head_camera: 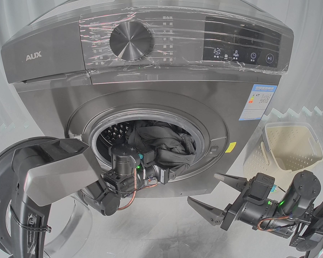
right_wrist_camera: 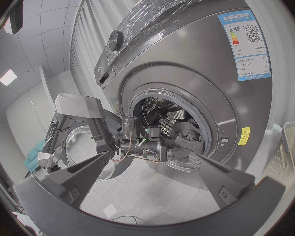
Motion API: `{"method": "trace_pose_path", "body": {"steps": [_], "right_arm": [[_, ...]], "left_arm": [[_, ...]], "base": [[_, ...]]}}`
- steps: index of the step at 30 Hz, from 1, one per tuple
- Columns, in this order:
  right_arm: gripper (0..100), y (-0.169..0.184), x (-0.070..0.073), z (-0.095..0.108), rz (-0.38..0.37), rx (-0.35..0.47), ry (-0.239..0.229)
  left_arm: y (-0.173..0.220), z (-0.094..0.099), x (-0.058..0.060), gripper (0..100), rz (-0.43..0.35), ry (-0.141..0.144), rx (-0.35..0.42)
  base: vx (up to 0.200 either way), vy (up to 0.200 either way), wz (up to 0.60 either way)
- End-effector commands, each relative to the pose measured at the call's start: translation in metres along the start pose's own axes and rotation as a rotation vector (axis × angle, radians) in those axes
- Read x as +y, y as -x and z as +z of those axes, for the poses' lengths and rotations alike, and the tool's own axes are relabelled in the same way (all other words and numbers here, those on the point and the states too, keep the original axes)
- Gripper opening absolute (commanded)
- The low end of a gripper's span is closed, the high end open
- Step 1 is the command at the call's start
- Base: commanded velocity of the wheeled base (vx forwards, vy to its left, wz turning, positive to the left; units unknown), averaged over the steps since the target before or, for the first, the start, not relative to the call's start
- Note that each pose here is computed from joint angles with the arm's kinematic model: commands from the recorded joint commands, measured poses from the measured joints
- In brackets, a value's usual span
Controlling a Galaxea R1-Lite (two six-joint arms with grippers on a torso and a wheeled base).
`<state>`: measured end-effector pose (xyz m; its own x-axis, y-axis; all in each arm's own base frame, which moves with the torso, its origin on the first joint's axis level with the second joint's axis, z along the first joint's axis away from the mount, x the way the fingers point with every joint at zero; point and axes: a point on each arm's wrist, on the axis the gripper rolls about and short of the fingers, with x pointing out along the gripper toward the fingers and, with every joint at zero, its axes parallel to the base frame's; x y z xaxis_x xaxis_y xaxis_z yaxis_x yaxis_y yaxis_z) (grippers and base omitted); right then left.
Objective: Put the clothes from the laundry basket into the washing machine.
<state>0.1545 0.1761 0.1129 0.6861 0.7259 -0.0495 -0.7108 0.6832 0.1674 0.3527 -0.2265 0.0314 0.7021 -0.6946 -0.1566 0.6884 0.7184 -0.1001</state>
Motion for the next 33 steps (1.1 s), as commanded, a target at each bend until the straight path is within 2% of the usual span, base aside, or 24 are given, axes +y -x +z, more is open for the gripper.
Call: {"method": "trace_pose_path", "body": {"steps": [1, 5, 6, 13, 15, 23, 25, 27, 29, 33], "right_arm": [[100, -0.001, 0.000, -0.001, 0.000, 0.003, 0.000], [100, -0.001, 0.001, -0.001, 0.005, 0.003, -0.001], [100, -0.001, 0.001, -0.001, 0.005, 0.003, -0.001], [100, -0.001, 0.003, -0.001, 0.013, 0.005, 0.001], [100, -0.002, 0.006, -0.001, 0.022, 0.002, 0.000], [100, -0.002, 0.006, -0.001, 0.026, 0.001, 0.000], [100, -0.002, 0.006, -0.001, 0.026, 0.001, 0.000], [100, -0.002, 0.006, -0.001, 0.026, 0.001, 0.000], [100, -0.002, 0.008, -0.001, 0.030, 0.000, 0.000], [100, -0.003, 0.008, 0.000, 0.034, -0.002, -0.002]], "left_arm": [[-0.024, -0.019, 0.003, 100, 0.025, -0.005, -0.016], [-0.037, -0.024, 0.008, 100, 0.061, -0.011, -0.045], [-0.037, -0.024, 0.008, 0, 0.061, -0.011, -0.045], [-0.038, -0.017, 0.011, 0, 0.081, -0.013, -0.073], [-0.037, -0.007, 0.013, 0, 0.088, -0.015, -0.103], [-0.049, 0.034, 0.051, 0, 0.274, -0.015, -0.277], [-0.050, 0.036, 0.052, 0, 0.276, -0.016, -0.285], [-0.058, 0.035, 0.063, 0, 0.310, -0.014, -0.305], [-0.066, 0.033, 0.068, 0, 0.328, -0.014, -0.321], [-0.079, 0.036, 0.073, 0, 0.350, -0.012, -0.348]], "base": [[0.000, 0.000, 0.00], [0.000, 0.000, 0.00], [0.000, 0.000, 0.00], [0.000, 0.000, 0.00], [0.000, 0.000, 0.00], [0.000, 0.000, 0.00], [0.000, 0.000, 0.00], [0.000, 0.000, 0.00], [0.000, 0.000, 0.00], [0.000, 0.000, 0.00]]}}
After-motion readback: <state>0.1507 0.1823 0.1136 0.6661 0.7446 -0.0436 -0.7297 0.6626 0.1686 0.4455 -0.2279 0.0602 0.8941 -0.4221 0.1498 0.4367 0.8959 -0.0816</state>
